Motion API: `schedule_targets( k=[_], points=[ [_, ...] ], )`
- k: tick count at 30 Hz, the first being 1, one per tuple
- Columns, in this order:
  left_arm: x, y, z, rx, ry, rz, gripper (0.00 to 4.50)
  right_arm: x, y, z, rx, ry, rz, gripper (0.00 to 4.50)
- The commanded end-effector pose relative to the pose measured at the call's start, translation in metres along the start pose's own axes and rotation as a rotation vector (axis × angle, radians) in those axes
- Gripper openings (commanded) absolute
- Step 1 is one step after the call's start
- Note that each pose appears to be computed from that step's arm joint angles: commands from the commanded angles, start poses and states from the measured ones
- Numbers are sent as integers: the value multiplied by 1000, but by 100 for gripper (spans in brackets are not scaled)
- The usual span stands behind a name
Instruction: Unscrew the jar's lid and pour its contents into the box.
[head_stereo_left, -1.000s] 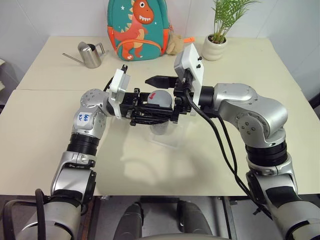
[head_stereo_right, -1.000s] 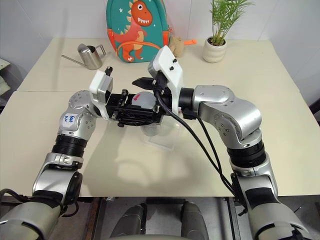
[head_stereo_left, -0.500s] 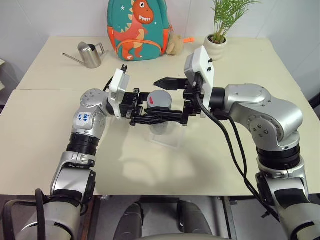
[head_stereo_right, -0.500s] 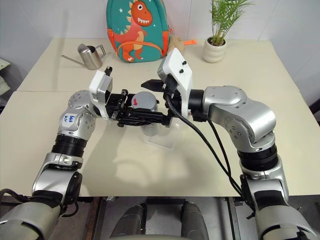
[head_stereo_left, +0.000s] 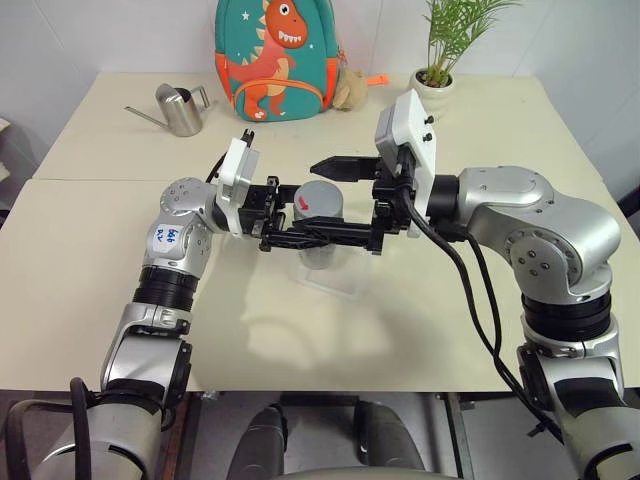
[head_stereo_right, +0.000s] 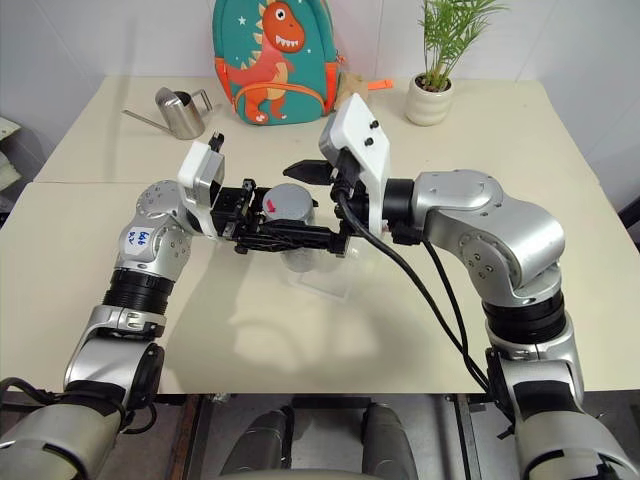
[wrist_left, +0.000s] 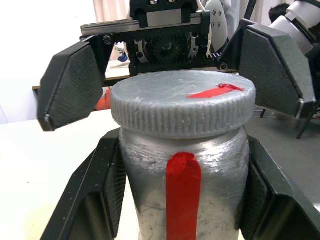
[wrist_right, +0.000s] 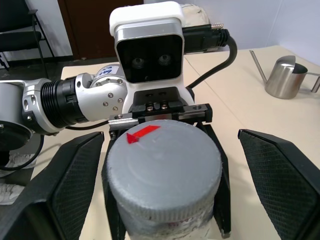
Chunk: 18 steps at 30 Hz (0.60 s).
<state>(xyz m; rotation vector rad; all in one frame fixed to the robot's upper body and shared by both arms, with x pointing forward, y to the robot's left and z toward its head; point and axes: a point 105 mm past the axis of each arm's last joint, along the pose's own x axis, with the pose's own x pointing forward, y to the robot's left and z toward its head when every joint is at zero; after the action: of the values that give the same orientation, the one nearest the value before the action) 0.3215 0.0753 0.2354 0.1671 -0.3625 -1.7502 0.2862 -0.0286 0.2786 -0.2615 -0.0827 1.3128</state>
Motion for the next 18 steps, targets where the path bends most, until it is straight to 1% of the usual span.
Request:
schedule_targets(
  k=[1,18],
  points=[
    [-2,-6,10,43,-4,-81,242,-6,5,12,-45,-32,10,450],
    [-3,-4,10,45,-4,-79,242,-11,2,19,-82,11,-2,450]
  ],
)
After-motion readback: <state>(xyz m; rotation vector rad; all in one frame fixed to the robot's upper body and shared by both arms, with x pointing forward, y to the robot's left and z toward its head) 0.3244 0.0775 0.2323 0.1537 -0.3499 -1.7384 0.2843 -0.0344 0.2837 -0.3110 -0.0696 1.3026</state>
